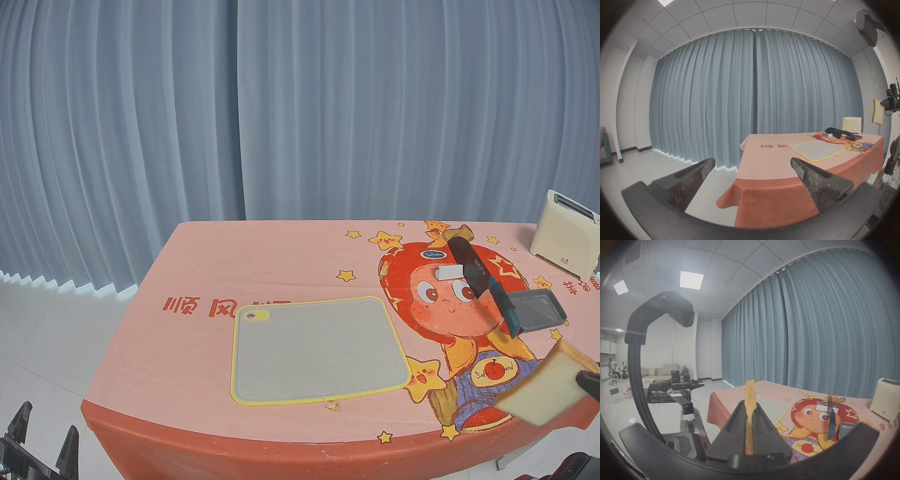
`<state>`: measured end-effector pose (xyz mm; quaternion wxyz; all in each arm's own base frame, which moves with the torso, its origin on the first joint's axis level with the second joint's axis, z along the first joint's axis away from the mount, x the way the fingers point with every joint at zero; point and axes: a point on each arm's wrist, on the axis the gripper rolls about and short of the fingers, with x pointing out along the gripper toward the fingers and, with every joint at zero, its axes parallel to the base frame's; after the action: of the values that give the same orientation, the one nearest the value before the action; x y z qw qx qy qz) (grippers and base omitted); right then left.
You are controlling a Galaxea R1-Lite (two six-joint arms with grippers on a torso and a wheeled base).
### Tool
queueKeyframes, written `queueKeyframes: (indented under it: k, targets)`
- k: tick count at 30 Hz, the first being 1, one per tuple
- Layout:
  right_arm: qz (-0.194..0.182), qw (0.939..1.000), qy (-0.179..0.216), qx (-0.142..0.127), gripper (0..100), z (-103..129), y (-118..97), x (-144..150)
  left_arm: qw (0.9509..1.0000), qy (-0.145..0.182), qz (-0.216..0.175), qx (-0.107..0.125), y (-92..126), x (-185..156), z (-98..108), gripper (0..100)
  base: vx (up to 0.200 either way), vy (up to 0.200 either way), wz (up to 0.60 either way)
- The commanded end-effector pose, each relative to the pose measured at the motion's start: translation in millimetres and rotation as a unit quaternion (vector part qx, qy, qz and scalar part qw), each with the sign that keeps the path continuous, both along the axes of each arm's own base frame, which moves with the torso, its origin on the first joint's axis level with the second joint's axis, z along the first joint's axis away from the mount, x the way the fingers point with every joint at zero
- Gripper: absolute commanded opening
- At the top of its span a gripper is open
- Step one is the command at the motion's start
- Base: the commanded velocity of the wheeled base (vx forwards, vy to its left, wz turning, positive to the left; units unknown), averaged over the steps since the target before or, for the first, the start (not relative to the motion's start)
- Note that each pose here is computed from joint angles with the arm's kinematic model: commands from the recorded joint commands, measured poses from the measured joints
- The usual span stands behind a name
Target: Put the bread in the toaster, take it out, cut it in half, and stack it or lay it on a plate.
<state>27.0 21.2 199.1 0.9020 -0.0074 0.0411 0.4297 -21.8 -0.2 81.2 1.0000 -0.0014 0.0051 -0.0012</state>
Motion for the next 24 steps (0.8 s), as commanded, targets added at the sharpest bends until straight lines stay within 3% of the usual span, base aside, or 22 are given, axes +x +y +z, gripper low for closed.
queueKeyframes:
  k: [1, 7, 15, 19, 24]
  targets:
    - [0.014, 0.9998, 0.017, -0.003, 0, -1, 3, 6, 1.0000, 0.009, 0.000, 0.000, 0, 1, -5, 100, 0.000, 0.000, 0.00]
    - [0.040, 0.9987, 0.030, -0.007, 0, -1, 7, 11, 1.0000, 0.009, 0.000, 0.001, 0, 1, -5, 100, 0.000, 0.000, 0.00]
    - [0.046, 0.9969, 0.063, 0.001, 0, -3, 10, 16, 1.0000, 0.008, 0.000, 0.001, 0, 1, -5, 100, 0.000, 0.000, 0.00]
    - [0.048, 0.9938, 0.095, 0.033, 0, 3, 10, 16, 1.0000, 0.009, -0.001, 0.003, 0, 1, -5, 100, 0.000, 0.000, 0.00]
    - [0.060, 0.9835, 0.155, 0.071, 0, 6, 15, 19, 0.9999, 0.009, -0.002, 0.003, 0, 1, -5, 100, 0.000, 0.000, 0.00]
